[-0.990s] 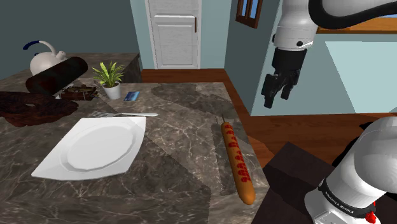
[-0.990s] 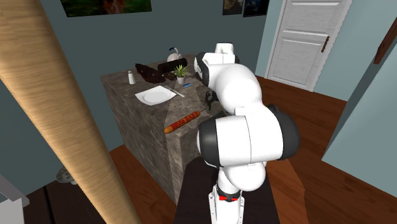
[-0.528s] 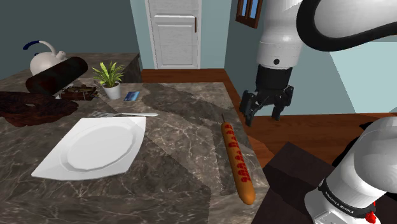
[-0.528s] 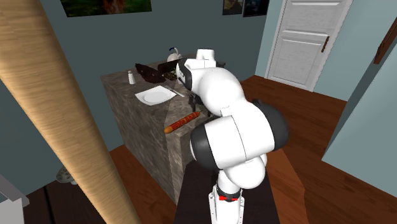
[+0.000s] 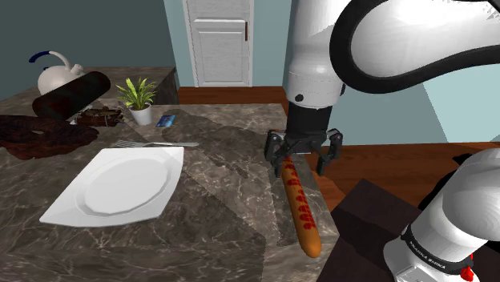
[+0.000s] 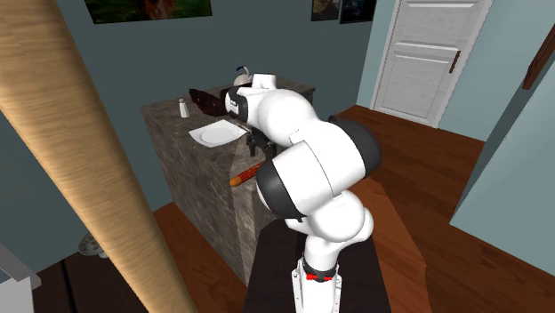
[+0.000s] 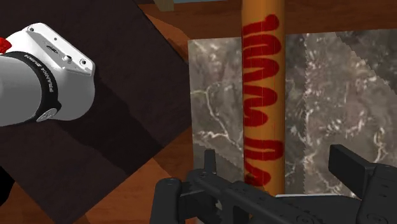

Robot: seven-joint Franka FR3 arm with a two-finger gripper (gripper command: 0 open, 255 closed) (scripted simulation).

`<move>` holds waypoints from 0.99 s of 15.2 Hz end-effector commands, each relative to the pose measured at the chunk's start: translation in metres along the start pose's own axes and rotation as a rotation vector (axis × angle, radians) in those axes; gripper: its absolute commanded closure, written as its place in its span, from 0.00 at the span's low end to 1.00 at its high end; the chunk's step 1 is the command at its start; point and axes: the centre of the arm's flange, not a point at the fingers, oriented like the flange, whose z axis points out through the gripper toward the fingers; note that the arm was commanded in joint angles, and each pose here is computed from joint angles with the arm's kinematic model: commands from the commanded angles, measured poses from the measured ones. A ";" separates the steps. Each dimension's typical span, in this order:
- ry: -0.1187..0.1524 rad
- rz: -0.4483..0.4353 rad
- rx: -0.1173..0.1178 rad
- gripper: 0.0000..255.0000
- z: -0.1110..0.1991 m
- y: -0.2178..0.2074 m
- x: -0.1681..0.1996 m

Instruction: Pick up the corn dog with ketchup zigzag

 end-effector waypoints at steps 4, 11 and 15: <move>-0.002 0.018 0.002 0.00 0.025 -0.005 0.000; -0.001 0.018 0.002 1.00 0.038 -0.005 0.002; -0.001 0.018 0.003 1.00 0.038 -0.005 0.002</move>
